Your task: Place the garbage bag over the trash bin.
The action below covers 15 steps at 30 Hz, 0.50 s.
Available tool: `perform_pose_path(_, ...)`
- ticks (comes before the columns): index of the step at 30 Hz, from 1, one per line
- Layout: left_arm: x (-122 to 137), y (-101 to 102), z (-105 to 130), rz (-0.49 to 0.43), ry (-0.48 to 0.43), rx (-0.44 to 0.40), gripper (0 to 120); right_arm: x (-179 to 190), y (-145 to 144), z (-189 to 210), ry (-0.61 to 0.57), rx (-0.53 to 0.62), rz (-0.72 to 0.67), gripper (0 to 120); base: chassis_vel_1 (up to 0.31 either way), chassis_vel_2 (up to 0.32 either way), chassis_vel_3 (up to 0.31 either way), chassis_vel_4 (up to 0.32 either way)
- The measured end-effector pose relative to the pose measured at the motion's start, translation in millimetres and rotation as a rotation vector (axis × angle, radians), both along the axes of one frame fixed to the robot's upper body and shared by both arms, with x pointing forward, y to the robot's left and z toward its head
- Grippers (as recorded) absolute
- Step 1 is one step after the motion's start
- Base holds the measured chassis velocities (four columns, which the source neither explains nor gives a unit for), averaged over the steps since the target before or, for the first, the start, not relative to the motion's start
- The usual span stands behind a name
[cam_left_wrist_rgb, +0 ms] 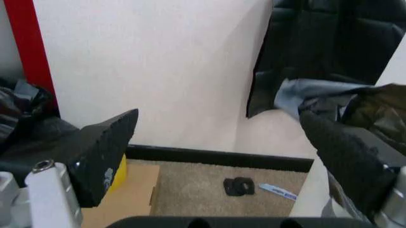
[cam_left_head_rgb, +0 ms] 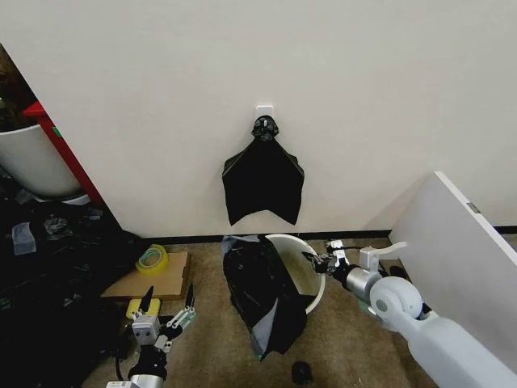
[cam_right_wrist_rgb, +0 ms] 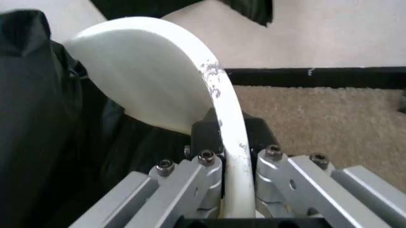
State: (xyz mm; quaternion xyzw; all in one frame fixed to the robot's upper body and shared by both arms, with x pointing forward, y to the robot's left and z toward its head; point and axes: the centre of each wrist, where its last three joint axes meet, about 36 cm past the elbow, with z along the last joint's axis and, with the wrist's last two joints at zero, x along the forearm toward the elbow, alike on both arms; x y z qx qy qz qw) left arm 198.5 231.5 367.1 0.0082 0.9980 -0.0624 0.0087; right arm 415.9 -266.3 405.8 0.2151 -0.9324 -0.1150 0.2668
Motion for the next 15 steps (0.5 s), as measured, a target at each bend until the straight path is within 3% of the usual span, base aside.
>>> perform_pose_path(10,2,-3,4,-0.005,-0.001,-0.004,100,-13,20,1,0.018,0.035,-0.088,2,0.0,0.0,0.0,0.0)
perform_pose_path(15,2,-2,6,-0.007,-0.004,-0.002,100,-21,43,2,0.051,0.02,-0.169,2,0.0,0.0,0.0,0.0)
